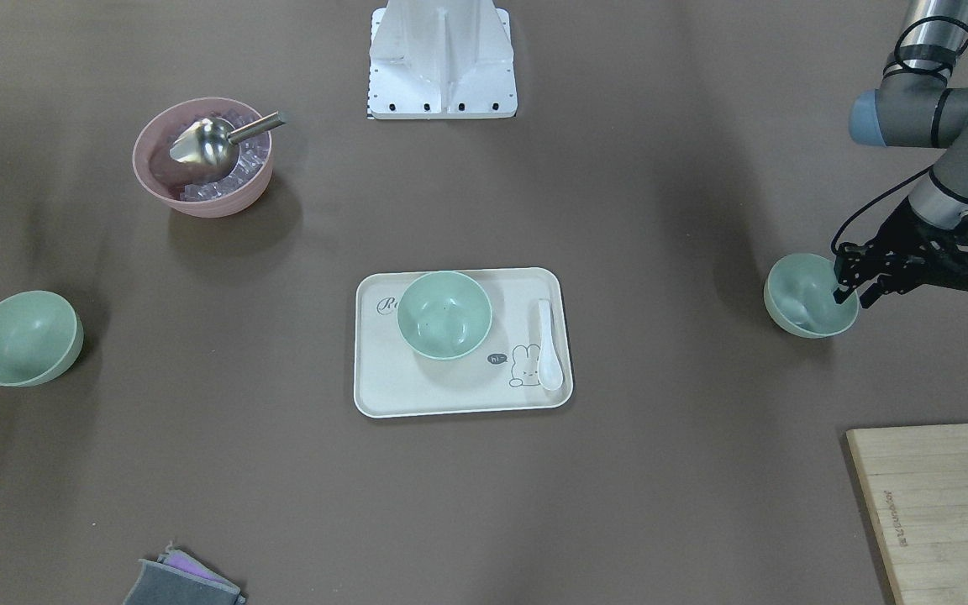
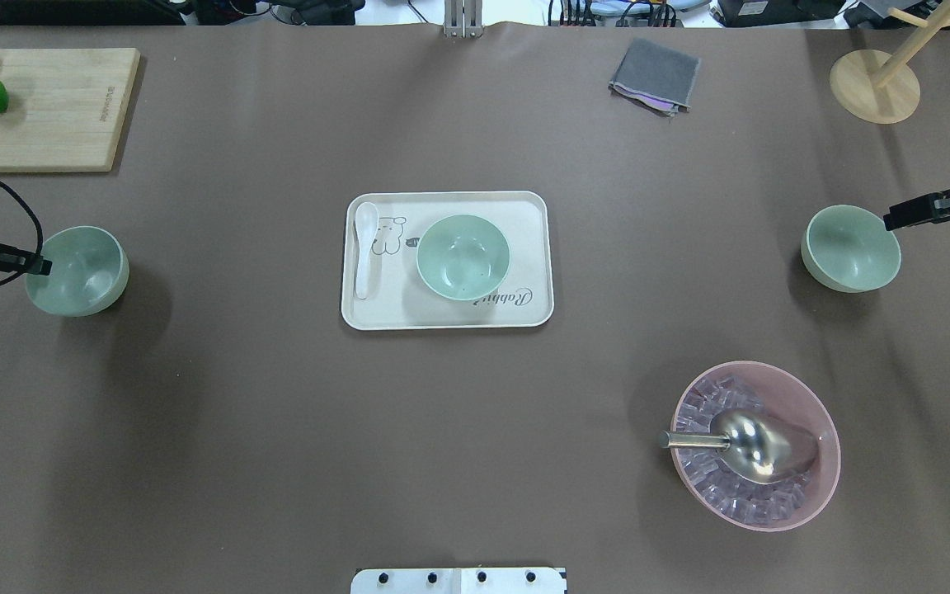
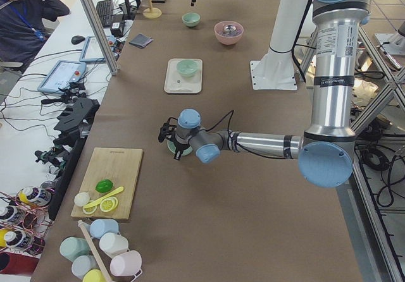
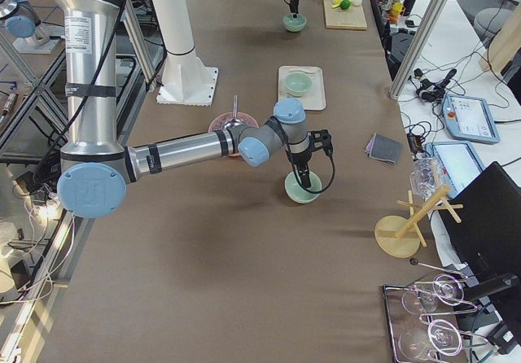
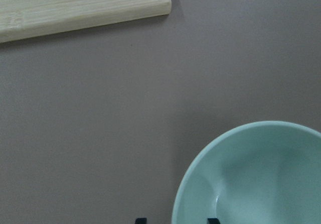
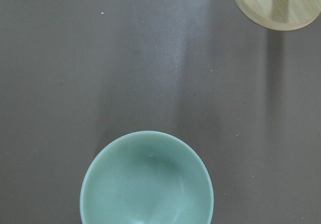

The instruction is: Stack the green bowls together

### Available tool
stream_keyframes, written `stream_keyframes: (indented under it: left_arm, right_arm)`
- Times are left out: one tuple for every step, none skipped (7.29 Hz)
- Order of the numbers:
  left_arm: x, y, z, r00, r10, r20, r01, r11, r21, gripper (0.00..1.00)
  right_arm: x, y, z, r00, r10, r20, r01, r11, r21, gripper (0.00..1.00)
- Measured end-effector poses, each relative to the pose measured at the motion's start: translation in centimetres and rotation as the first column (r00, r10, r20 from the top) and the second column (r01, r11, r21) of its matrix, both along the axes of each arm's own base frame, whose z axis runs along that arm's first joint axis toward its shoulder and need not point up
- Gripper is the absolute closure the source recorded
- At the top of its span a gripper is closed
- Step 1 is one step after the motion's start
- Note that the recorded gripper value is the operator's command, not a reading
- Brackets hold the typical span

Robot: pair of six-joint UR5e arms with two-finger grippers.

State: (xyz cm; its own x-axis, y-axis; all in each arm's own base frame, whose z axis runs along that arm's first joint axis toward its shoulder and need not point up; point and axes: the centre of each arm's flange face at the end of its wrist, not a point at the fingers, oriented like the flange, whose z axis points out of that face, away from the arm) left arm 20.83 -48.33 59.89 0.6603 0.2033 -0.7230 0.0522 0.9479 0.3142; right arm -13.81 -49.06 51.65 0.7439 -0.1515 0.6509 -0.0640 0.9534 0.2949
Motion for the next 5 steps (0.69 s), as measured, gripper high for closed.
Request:
stream_keyframes:
  left_arm:
    - [0.0, 0.0, 0.0, 1.000, 0.000, 0.000, 0.000, 1.000, 0.000, 1.00]
    - [0.0, 0.0, -0.1, 1.000, -0.001, -0.001, 0.001, 1.000, 0.000, 1.00]
    - [0.1, -0.1, -0.4, 1.000, -0.003, -0.005, 0.003, 1.000, 0.002, 1.00]
    - [0.2, -0.4, -1.1, 1.000, -0.005, -0.012, 0.006, 1.000, 0.008, 1.00]
    - [0.5, -0.7, -2.4, 1.000, -0.007, -0.023, 0.008, 1.000, 0.017, 1.00]
  right_arm:
    - [0.0, 0.0, 0.0, 1.000, 0.000, 0.000, 0.000, 1.000, 0.000, 0.00]
    - [0.0, 0.0, 0.0, 1.000, 0.000, 0.001, 0.000, 1.000, 0.000, 0.00]
    - [0.0, 0.0, -0.1, 1.000, 0.000, 0.001, 0.000, 1.000, 0.001, 0.00]
    - [0.0, 0.0, -0.1, 1.000, -0.001, 0.001, 0.001, 1.000, 0.002, 0.00]
    - [0.0, 0.0, 0.0, 1.000, -0.003, 0.000, 0.003, 1.000, 0.003, 0.00]
